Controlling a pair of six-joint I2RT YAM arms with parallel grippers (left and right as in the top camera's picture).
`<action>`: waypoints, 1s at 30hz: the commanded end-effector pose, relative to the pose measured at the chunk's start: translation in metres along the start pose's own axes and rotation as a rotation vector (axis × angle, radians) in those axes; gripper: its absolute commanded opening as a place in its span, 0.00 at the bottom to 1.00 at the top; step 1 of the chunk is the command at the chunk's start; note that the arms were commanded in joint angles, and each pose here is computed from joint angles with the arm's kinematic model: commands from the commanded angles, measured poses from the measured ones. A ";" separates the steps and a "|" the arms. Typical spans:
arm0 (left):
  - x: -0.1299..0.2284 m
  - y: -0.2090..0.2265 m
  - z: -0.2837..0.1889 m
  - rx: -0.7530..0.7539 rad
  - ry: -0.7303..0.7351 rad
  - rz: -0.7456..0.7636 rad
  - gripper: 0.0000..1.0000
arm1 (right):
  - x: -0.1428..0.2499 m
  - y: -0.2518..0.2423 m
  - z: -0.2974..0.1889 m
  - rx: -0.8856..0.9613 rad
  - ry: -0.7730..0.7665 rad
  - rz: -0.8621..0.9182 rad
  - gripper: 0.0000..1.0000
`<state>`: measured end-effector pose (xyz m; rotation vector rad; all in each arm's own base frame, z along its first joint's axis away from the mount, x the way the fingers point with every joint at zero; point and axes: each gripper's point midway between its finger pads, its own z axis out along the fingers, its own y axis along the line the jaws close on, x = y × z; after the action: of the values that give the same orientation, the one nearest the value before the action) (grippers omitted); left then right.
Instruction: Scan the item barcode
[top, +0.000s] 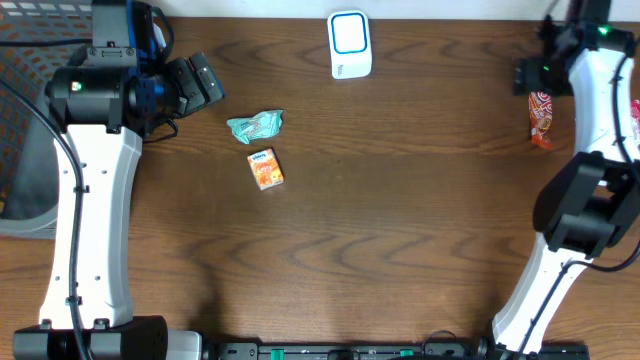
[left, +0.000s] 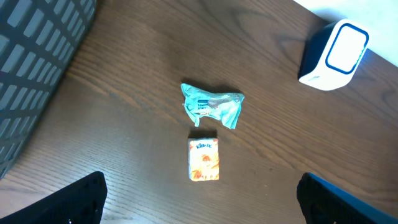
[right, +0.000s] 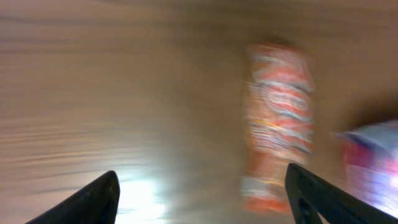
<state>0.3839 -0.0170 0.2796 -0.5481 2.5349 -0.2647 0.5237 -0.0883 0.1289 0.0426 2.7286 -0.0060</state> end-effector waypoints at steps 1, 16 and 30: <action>0.000 0.003 0.002 -0.011 0.004 0.001 0.98 | -0.020 0.126 -0.051 -0.467 -0.098 -0.034 0.76; 0.000 0.003 0.002 -0.011 0.004 0.001 0.98 | 0.100 0.417 -0.006 -0.828 0.281 -0.201 0.75; 0.000 0.003 0.002 -0.012 0.003 0.001 0.98 | 0.173 0.474 0.020 -0.794 0.435 -0.258 0.68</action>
<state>0.3839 -0.0170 0.2795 -0.5482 2.5353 -0.2646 0.3969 0.3842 0.0552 -0.5933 2.8737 1.1139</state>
